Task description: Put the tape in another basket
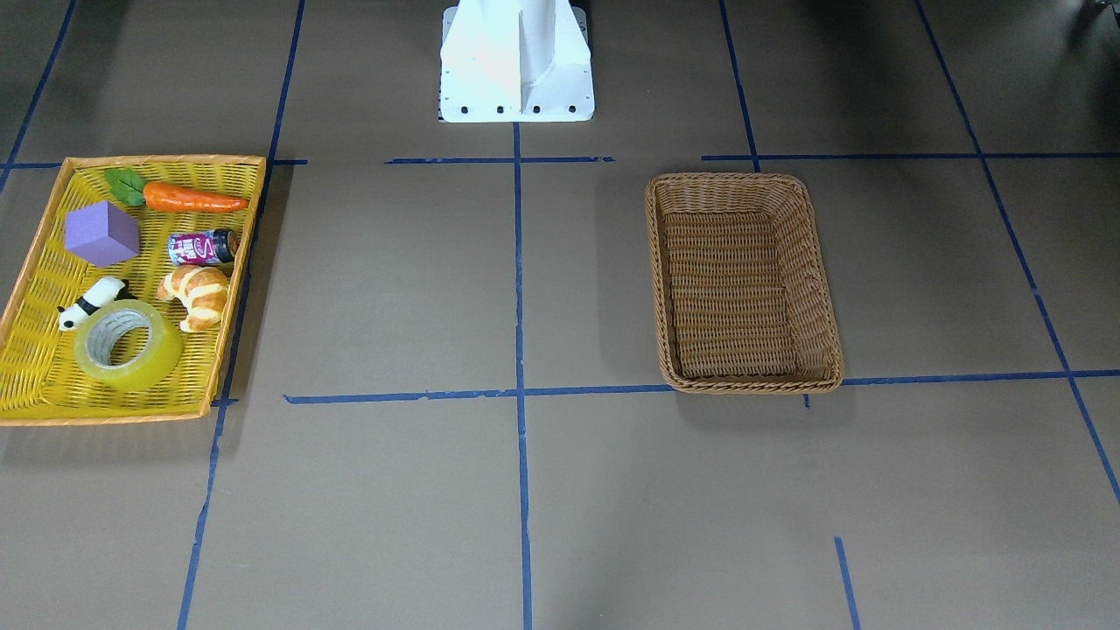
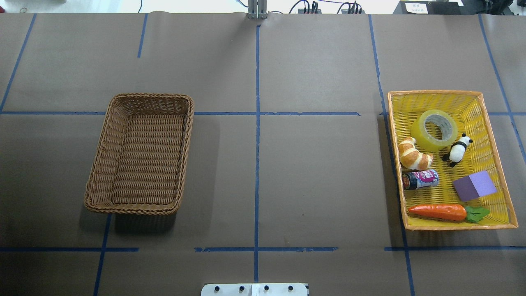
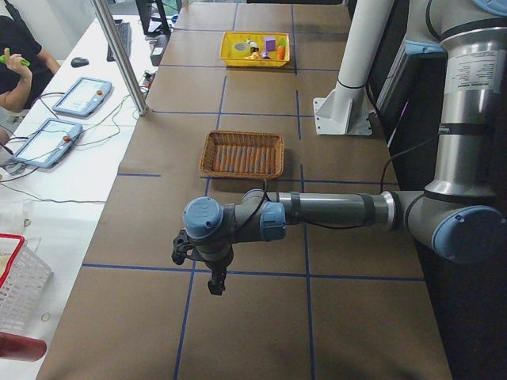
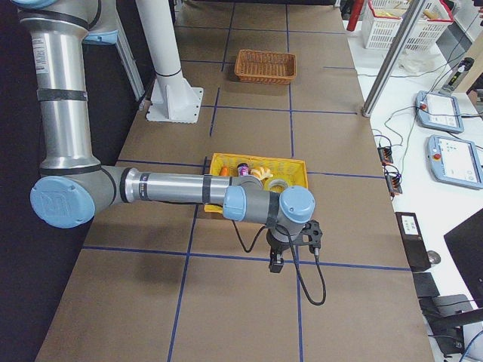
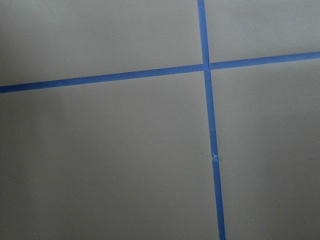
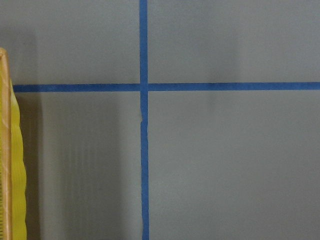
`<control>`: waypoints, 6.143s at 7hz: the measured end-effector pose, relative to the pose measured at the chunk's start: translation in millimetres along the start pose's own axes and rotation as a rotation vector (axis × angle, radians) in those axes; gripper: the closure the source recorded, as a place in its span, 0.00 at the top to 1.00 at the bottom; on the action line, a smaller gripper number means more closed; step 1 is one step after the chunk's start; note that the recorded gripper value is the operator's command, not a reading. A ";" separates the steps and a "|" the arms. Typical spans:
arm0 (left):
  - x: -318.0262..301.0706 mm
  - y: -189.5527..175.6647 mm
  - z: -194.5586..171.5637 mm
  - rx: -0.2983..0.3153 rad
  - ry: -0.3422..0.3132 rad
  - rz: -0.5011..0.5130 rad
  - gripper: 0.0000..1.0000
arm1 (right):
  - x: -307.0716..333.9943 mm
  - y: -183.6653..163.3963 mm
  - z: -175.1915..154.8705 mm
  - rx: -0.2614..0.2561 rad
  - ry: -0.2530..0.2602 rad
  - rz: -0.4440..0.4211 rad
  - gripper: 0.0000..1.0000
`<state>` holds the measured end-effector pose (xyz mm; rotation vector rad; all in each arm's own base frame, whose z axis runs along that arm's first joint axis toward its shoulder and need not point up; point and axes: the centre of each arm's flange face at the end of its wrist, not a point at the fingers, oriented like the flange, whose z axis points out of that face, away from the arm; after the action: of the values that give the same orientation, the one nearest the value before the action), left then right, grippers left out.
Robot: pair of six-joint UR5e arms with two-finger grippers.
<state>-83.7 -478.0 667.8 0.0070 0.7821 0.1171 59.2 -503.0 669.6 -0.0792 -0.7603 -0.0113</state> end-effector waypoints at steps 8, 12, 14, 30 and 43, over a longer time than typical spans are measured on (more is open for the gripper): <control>2.2 -7.2 -3.6 0.006 0.000 0.005 1.00 | -5.0 -6.5 -5.4 0.023 -0.002 -0.021 1.00; 5.3 -8.3 -6.8 0.013 -0.001 0.011 1.00 | -8.8 -13.0 -10.1 0.031 0.003 -0.030 1.00; 7.1 -8.8 -8.6 0.017 -0.001 0.013 1.00 | -13.3 -17.6 -15.2 0.041 0.005 -0.038 1.00; 2.0 -0.8 -1.5 0.005 0.005 0.005 1.00 | -272.4 -47.4 66.4 0.132 0.018 -0.014 1.00; 10.5 -3.2 -10.2 0.023 0.006 0.020 1.00 | -267.3 -56.3 85.5 0.087 0.007 -0.049 0.00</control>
<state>-83.2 -480.4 653.0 0.0358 0.7897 0.1269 -195.5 -557.6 551.0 0.0224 -0.7548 -0.0253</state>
